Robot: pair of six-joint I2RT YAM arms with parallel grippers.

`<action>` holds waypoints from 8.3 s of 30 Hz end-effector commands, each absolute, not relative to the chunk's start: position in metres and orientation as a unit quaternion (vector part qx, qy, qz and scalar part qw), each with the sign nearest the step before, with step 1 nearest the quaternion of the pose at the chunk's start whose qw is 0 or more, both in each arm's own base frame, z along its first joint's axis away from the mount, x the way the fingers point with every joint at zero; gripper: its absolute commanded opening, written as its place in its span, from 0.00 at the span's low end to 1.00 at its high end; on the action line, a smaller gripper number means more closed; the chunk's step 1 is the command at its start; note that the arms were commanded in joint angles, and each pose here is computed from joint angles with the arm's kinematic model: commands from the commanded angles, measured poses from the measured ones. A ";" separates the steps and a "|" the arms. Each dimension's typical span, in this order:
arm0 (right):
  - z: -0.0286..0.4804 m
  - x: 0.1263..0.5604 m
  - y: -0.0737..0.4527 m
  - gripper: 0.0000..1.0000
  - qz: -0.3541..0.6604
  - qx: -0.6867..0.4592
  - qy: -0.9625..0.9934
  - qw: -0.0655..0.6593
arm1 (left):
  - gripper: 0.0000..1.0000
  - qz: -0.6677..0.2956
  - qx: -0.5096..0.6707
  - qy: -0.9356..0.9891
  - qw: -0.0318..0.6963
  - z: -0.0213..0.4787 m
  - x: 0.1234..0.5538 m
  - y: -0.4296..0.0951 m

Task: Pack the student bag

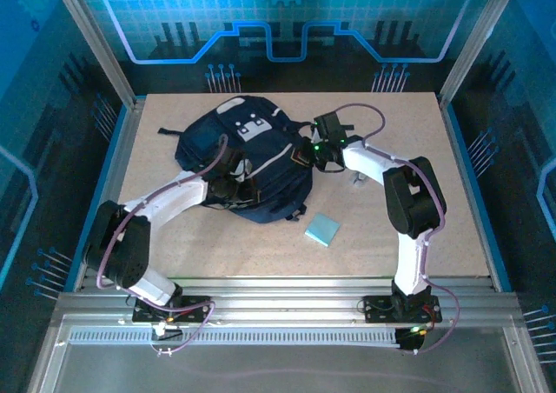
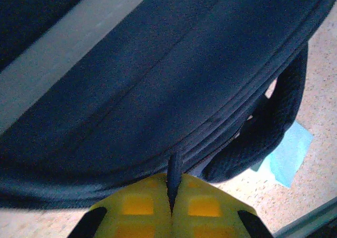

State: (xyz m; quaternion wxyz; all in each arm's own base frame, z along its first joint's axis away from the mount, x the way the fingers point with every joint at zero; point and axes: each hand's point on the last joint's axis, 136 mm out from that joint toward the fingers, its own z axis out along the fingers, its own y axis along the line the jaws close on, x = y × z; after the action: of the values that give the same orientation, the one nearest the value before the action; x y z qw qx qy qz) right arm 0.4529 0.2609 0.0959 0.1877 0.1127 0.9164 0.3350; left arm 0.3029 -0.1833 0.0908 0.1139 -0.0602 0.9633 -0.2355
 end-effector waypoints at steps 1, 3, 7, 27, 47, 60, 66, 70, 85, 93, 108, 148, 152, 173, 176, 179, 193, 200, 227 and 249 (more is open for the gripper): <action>0.115 0.489 0.230 0.00 0.293 0.116 0.915 0.252 | 0.00 -0.151 -0.089 0.982 0.070 0.078 0.272 -0.129; 0.115 0.491 0.229 0.00 0.284 0.105 0.919 0.253 | 0.00 -0.133 -0.102 0.983 0.076 0.080 0.273 -0.112; 0.114 0.491 0.224 0.00 0.262 0.092 0.927 0.253 | 0.00 -0.125 -0.126 0.980 0.084 0.087 0.275 -0.088; 0.119 0.490 0.220 0.00 0.232 0.049 0.936 0.260 | 0.00 -0.099 -0.263 0.943 0.179 0.105 0.337 -0.009; 0.172 0.448 0.185 1.00 0.191 0.047 0.942 0.270 | 0.74 -0.093 -0.071 0.954 0.276 0.166 0.374 -0.116; 0.106 0.301 0.118 1.00 0.079 0.104 0.981 0.140 | 0.78 -0.094 0.096 0.960 0.246 0.136 0.404 -0.206; 0.084 0.251 0.122 1.00 0.091 0.147 0.979 0.104 | 0.79 -0.066 0.127 0.967 0.210 0.108 0.402 -0.210; 0.073 0.241 0.125 1.00 0.089 0.153 0.980 0.086 | 0.80 -0.045 0.149 0.969 0.194 0.095 0.398 -0.209; 0.060 0.243 0.157 1.00 0.090 0.160 0.980 0.072 | 0.59 0.028 0.188 0.967 0.170 0.076 0.393 -0.196; 0.046 0.236 0.181 1.00 0.065 0.186 0.978 0.066 | 0.00 -0.054 0.181 0.964 0.188 0.110 0.393 -0.221; 0.015 0.243 0.191 1.00 0.032 0.217 0.975 0.047 | 0.00 -0.225 0.090 0.948 0.207 0.184 0.398 -0.218; 0.171 0.375 0.220 0.66 0.134 0.068 0.958 0.245 | 0.00 -0.431 0.001 0.884 0.179 0.220 0.420 -0.236; 0.177 0.411 0.242 0.66 0.163 0.073 0.951 0.251 | 0.00 -0.439 -0.004 0.879 0.185 0.224 0.419 -0.237; 0.169 0.433 0.301 0.60 0.403 0.089 0.882 0.228 | 0.00 -0.451 -0.013 0.873 0.187 0.235 0.414 -0.238; 0.161 0.435 0.313 0.46 0.426 0.090 0.874 0.217 | 0.00 -0.451 -0.014 0.872 0.188 0.237 0.411 -0.239; 0.153 0.445 0.321 0.39 0.425 0.087 0.875 0.214 | 0.00 -0.453 -0.010 0.872 0.187 0.238 0.406 -0.243; 0.161 0.419 0.172 0.64 0.222 0.104 0.932 0.266 | 0.00 -0.455 -0.016 0.869 0.194 0.239 0.406 -0.242; 0.116 0.403 0.059 1.00 0.048 0.179 0.962 0.198 | 0.00 -0.466 -0.024 0.864 0.188 0.238 0.401 -0.243; 0.021 0.420 0.041 0.60 -0.032 0.253 0.959 0.120 | 0.00 -0.456 -0.033 0.871 0.183 0.229 0.397 -0.239; 0.156 0.389 0.190 0.51 0.272 0.097 0.933 0.214 | 0.00 -0.465 -0.031 0.864 0.189 0.234 0.407 -0.243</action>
State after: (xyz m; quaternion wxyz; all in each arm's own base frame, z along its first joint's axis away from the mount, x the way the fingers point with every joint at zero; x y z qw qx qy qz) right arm 0.3898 0.1427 0.1348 0.2083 0.1227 0.9527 0.1840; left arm 0.4067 -0.2291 0.1886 0.1592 -0.0650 0.8918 -0.4185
